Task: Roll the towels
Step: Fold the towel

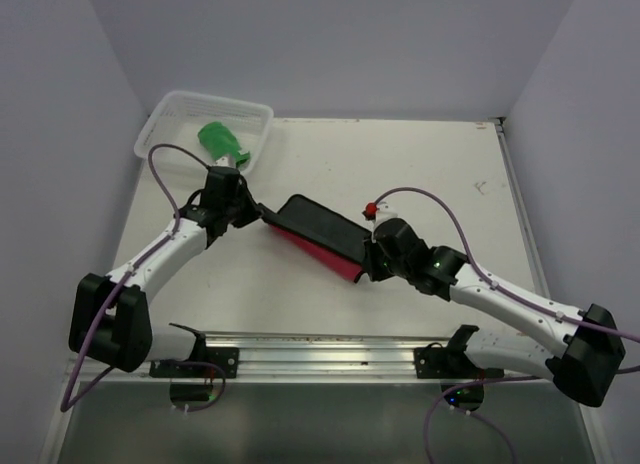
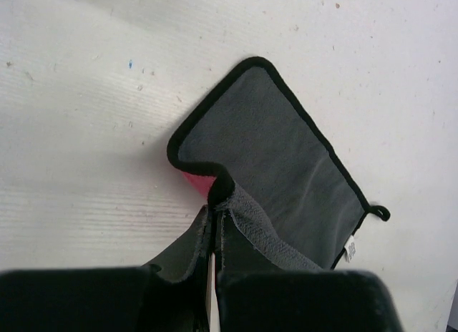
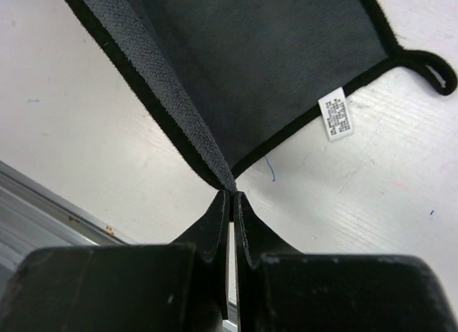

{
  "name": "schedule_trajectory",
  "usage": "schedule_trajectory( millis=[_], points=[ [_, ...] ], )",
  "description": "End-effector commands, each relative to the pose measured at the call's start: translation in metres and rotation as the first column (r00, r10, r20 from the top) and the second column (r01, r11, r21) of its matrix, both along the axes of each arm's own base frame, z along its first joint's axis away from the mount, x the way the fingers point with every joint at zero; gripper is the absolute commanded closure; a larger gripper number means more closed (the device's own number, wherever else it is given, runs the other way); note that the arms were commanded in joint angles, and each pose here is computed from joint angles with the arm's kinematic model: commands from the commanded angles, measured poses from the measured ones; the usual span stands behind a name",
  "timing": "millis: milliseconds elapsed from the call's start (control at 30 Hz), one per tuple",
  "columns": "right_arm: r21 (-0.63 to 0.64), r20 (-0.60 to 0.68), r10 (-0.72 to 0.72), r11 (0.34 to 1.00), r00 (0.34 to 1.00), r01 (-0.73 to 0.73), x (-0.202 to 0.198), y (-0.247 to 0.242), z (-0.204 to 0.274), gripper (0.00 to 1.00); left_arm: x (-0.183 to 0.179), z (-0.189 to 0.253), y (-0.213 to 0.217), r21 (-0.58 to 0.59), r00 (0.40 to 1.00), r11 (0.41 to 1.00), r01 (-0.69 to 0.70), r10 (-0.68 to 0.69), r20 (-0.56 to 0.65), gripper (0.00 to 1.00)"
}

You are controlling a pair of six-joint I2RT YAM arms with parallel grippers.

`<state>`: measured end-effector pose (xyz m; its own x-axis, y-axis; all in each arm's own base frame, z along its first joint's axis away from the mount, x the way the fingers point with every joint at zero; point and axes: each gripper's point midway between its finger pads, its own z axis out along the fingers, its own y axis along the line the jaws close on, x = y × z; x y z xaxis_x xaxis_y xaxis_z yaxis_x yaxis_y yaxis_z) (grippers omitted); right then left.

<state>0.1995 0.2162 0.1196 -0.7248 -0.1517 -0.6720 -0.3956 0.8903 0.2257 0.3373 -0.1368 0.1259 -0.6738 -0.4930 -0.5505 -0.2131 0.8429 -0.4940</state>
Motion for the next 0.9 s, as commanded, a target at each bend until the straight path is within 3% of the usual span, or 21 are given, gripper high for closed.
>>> schedule_trajectory(
  millis=[0,267,867],
  points=[
    [-0.075,0.038,-0.095,0.992,0.995,0.097,0.015,-0.017,0.006,1.0,0.034,0.019,0.003,0.036,0.996,0.999,-0.019,0.016,0.088,1.0],
    [-0.088,0.017,-0.15,0.985,0.988,0.151,0.033,-0.025,-0.002,1.0,0.061,0.008,-0.012,0.048,0.998,0.999,0.026,-0.029,0.054,0.92],
    [-0.048,-0.051,-0.18,0.983,0.982,0.177,0.059,-0.025,-0.024,1.0,0.084,-0.016,-0.018,0.102,0.999,0.994,0.041,-0.042,0.01,0.92]
  ],
)
